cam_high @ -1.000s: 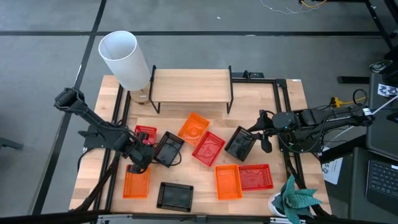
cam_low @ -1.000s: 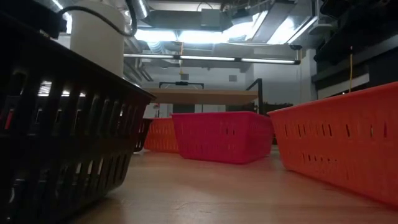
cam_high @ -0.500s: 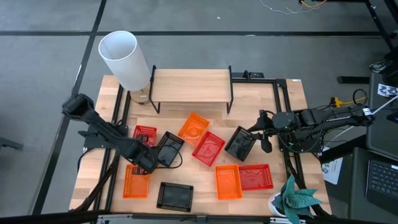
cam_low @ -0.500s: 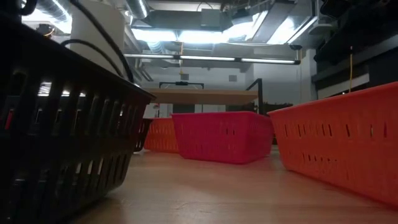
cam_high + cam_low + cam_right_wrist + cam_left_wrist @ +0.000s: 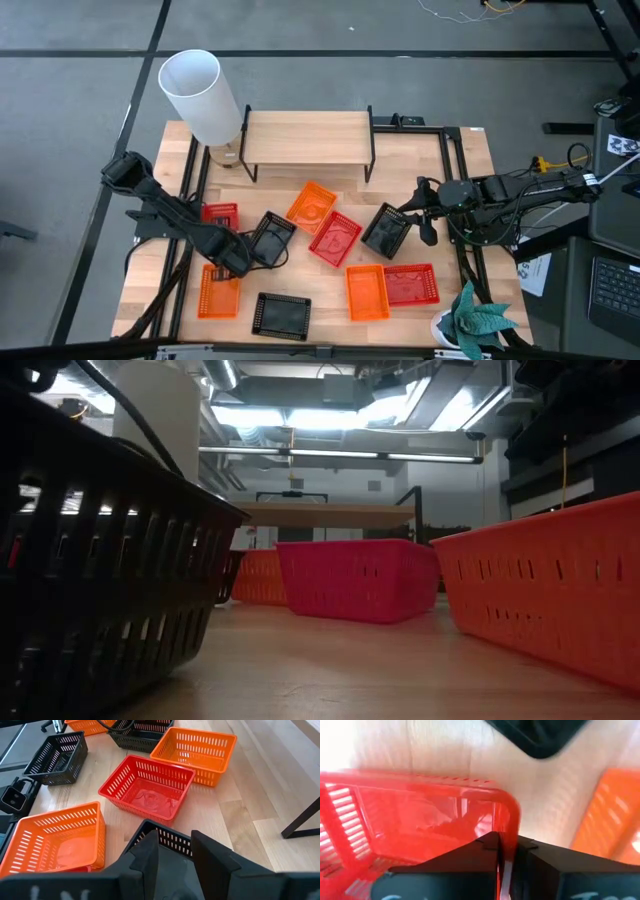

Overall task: Stack baskets on shelf by color
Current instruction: Put the top left red bin on the shelf

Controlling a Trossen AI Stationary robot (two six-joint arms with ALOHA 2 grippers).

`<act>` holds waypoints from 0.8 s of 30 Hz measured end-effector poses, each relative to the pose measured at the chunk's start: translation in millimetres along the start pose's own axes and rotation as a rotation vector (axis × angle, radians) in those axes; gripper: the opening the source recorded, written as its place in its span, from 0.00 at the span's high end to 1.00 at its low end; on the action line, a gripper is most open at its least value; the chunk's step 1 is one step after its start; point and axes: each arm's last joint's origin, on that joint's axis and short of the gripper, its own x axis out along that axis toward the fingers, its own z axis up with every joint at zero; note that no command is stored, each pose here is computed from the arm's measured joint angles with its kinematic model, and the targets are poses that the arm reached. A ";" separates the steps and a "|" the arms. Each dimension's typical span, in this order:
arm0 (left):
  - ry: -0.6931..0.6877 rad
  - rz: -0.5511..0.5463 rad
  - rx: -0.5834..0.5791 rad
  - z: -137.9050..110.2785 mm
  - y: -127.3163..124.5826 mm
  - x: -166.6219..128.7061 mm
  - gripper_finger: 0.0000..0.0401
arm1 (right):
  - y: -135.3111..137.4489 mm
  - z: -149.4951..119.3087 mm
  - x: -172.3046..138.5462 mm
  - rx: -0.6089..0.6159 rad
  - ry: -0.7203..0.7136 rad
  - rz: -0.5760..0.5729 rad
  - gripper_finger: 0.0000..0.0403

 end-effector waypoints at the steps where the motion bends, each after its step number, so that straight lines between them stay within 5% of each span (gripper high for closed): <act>1: 0.021 0.009 -0.004 -0.1 0.1 -5.8 1.00 | 0.0 0.0 0.0 0.000 0.000 0.000 0.71; 9: 0.026 0.035 -0.047 8.9 -3.2 -75.5 1.00 | 0.0 0.0 0.0 0.001 0.000 0.000 0.71; 16: -0.359 0.044 0.055 32.4 -10.9 -134.3 1.00 | 0.0 0.0 0.0 0.000 0.000 0.000 0.71; 21: -0.680 0.259 0.174 57.7 -2.0 -166.0 1.00 | 0.0 0.0 0.0 0.000 -0.001 0.000 0.71; 24: -0.738 0.402 0.193 77.3 18.1 -173.7 1.00 | 0.0 0.0 0.0 0.000 0.000 0.000 0.71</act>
